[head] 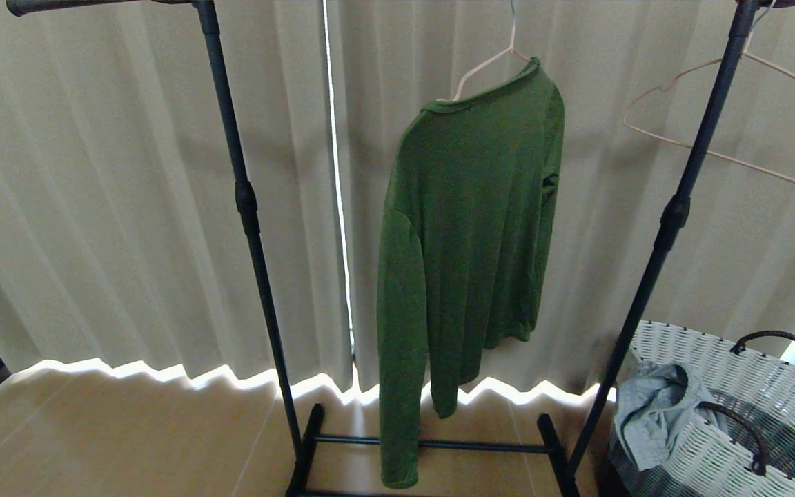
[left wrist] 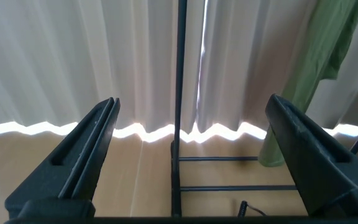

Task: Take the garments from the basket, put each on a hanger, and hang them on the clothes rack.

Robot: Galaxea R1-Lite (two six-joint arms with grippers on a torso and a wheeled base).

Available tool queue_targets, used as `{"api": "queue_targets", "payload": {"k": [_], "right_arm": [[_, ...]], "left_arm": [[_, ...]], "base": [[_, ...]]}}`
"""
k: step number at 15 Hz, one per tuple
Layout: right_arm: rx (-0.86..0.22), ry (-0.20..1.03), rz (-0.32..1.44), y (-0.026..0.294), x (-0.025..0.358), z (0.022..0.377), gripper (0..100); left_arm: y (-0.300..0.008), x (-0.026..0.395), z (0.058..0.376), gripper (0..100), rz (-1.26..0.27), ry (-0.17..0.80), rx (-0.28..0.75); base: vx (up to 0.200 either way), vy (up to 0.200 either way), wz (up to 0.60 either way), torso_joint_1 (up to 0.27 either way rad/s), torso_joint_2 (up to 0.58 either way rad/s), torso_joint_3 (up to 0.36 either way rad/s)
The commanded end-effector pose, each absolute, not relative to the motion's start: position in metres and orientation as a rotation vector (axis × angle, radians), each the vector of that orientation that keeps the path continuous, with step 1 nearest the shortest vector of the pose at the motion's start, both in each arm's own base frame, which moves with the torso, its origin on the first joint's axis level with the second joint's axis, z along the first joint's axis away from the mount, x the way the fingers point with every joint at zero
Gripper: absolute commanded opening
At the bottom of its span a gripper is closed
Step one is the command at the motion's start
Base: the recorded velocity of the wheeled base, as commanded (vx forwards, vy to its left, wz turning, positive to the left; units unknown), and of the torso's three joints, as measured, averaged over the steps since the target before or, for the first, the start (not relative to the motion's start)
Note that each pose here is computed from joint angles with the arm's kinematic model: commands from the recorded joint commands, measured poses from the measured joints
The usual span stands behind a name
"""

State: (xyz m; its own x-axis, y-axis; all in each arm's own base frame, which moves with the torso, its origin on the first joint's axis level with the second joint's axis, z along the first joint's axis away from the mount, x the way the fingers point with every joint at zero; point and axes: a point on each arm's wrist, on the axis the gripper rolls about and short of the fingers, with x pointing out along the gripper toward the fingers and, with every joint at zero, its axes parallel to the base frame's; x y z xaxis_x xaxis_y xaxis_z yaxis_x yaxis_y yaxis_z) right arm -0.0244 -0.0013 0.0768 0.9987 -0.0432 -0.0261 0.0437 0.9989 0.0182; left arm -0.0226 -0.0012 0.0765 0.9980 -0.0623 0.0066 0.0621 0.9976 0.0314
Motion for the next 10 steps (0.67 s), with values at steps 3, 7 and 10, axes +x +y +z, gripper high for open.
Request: {"api": "queue_targets", "payload": {"k": [3,7,10], "right_arm": [[0.019,0.026,-0.043,-0.0013,-0.0244,0.0767,100],[0.019,0.026,-0.043,-0.0013,-0.0244,0.0767,100],[0.019,0.026,-0.043,-0.0013,-0.0244,0.0767,100]], "left_arm": [[-0.0012,-0.0227,0.0758,100,-0.058,0.006,0.044],[-0.0011,-0.0228,0.0758,100,-0.058,0.005,0.041],[-0.0011,-0.0228,0.0758,100,-0.058,0.005,0.041]], "base": [[0.000,0.000,0.00,0.000,0.00,0.000],[0.000,-0.150,0.00,0.001,0.00,0.004],[0.000,-0.200,0.00,0.001,0.00,0.002]]}}
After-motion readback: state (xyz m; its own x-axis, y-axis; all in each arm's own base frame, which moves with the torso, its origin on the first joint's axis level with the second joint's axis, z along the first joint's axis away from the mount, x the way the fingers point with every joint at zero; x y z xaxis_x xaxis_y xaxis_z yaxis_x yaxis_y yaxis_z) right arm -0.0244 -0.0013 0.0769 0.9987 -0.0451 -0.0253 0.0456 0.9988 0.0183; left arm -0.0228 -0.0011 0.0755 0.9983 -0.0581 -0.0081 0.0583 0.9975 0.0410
